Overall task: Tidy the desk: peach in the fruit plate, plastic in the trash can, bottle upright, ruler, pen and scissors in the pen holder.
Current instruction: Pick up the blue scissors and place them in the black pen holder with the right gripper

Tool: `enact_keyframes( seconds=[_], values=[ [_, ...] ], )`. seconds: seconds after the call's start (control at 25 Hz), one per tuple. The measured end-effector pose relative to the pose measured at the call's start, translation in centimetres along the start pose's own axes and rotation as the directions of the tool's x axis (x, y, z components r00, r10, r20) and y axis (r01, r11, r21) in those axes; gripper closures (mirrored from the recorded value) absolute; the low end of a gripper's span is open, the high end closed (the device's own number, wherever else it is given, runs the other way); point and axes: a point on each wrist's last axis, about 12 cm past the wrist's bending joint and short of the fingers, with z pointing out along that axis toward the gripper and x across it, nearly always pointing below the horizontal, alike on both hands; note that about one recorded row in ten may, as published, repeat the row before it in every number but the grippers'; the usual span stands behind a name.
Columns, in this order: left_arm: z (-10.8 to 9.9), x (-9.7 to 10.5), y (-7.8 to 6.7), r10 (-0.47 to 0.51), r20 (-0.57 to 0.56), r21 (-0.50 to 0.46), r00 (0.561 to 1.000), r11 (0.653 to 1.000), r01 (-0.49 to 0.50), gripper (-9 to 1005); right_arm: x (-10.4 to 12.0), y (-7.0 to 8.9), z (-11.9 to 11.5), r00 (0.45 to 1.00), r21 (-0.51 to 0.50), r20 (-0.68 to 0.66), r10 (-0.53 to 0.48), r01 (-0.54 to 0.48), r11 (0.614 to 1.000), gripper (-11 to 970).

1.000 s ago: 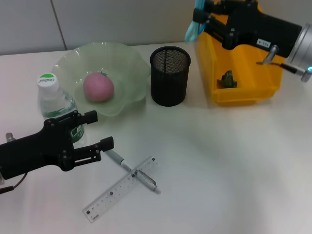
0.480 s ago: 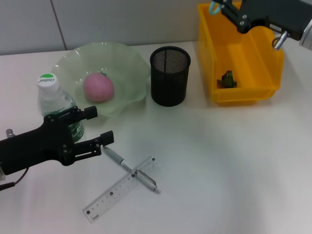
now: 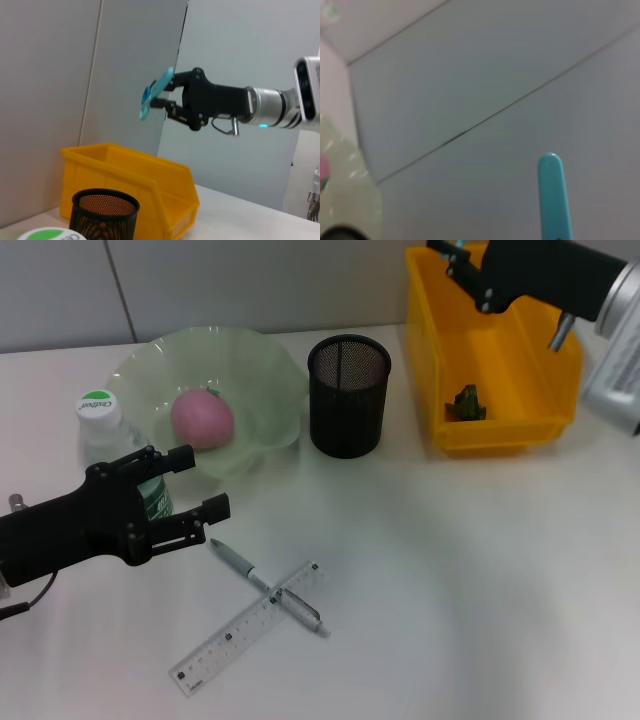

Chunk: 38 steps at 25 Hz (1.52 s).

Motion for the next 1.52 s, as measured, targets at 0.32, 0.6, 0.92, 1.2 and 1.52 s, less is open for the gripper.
enact_keyframes(
  seconds=[0.32,0.6,0.92,1.2,1.52],
  values=[
    [0.1,-0.4,0.2,0.018,0.015,-0.004,1.000,1.000,-0.018,189,0.0,0.1,0.7,0.974,0.013,-0.019,-0.226,0.226,0.974,722],
    [0.4,-0.2,0.5,0.048,-0.001,-0.029,0.999,0.998,-0.048,190,-0.1,0.6,0.5,0.843,0.096,-0.053,-0.535,0.538,0.838,722],
    [0.7,0.4,0.3,0.069,0.003,-0.031,0.998,0.997,-0.069,192,0.3,2.5,0.2,0.665,0.083,-0.105,-0.739,0.747,0.660,723],
    [1.0,1.6,0.1,0.078,-0.013,-0.055,0.997,0.995,-0.079,194,0.5,3.9,0.5,0.503,0.038,-0.092,-0.859,0.864,0.502,723],
    [1.3,2.4,0.0,0.104,-0.029,-0.069,0.994,0.992,-0.106,196,-0.1,4.1,2.1,0.373,0.038,-0.071,-0.925,0.928,0.372,723]
  ],
)
